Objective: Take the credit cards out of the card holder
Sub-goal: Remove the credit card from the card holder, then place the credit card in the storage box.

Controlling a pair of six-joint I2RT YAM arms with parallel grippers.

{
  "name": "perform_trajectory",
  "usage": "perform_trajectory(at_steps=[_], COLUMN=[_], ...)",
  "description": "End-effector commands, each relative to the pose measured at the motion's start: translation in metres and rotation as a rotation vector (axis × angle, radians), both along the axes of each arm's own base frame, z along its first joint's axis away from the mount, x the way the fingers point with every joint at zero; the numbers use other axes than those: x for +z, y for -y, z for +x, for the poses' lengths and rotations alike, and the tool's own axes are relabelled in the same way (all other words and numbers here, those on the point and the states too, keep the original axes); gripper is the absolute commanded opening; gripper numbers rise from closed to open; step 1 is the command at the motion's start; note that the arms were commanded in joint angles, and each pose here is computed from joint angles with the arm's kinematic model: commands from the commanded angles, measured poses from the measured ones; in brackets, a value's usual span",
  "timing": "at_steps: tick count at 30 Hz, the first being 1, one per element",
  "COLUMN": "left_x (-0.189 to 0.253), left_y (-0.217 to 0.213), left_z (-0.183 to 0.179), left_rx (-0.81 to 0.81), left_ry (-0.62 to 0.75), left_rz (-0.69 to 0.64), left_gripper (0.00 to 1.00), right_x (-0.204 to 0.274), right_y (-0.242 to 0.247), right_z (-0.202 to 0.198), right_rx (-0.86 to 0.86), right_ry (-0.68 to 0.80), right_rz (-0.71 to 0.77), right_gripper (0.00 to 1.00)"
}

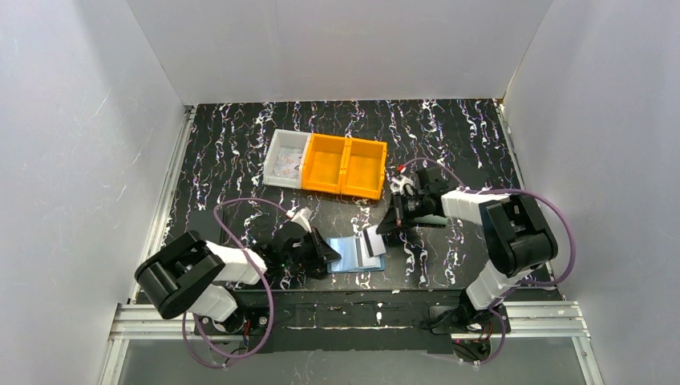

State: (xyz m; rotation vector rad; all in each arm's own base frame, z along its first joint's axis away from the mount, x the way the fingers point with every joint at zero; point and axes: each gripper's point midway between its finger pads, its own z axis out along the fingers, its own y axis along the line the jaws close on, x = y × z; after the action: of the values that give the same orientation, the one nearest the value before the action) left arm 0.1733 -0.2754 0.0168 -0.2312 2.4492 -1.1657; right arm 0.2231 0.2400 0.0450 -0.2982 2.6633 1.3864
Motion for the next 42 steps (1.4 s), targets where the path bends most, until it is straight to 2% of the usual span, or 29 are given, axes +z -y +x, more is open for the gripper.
perform_trajectory(at_steps=[1, 5, 10, 12, 13, 14, 16, 20, 25, 33, 36, 40, 42], left_x=[-0.017, 0.013, 0.050, 0.060, 0.064, 0.068, 0.077, 0.104, 0.116, 0.130, 0.131, 0.130, 0.128], left_y=[-0.028, -0.023, -0.024, -0.027, -0.029, -0.030, -0.031, -0.015, 0.013, 0.061, 0.070, 0.081, 0.084], left_z=[-0.012, -0.006, -0.001, 0.001, 0.002, 0.002, 0.000, -0.010, -0.013, 0.012, 0.019, 0.022, 0.022], left_rx=[0.010, -0.003, -0.021, -0.009, 0.002, 0.012, 0.003, -0.123, -0.235, -0.269, -0.262, -0.269, -0.271], left_ry=[-0.020, 0.055, 0.164, 0.205, 0.224, 0.238, 0.269, 0.338, 0.369, 0.430, 0.421, 0.394, 0.377], left_rz=[0.107, 0.049, 0.016, -0.005, -0.015, -0.029, -0.058, -0.123, -0.137, -0.144, -0.161, -0.185, -0.193], left_gripper=[0.10, 0.28, 0.57, 0.77, 0.91, 0.97, 0.98, 0.98, 0.92, 0.85, 0.77, 0.60, 0.45], right_x=[0.033, 0.059, 0.086, 0.098, 0.101, 0.106, 0.111, 0.116, 0.118, 0.120, 0.120, 0.119, 0.119], right_y=[0.011, 0.009, 0.008, 0.007, 0.007, 0.006, 0.005, 0.003, 0.001, -0.002, -0.002, -0.003, -0.003], right_z=[0.034, 0.028, 0.019, 0.012, 0.009, 0.007, 0.003, -0.002, -0.006, -0.011, -0.011, -0.011, -0.011], right_rx=[0.024, 0.100, 0.215, 0.253, 0.273, 0.284, 0.294, 0.304, 0.312, 0.326, 0.324, 0.323, 0.323], right_ry=[0.246, 0.324, 0.438, 0.481, 0.508, 0.524, 0.536, 0.501, 0.455, 0.441, 0.440, 0.431, 0.432], right_rz=[0.047, 0.160, 0.259, 0.303, 0.321, 0.340, 0.371, 0.430, 0.481, 0.500, 0.498, 0.499, 0.498], right_gripper=[0.01, 0.01, 0.01, 0.01, 0.01, 0.01, 0.01, 0.01, 0.01, 0.01, 0.01, 0.01, 0.01])
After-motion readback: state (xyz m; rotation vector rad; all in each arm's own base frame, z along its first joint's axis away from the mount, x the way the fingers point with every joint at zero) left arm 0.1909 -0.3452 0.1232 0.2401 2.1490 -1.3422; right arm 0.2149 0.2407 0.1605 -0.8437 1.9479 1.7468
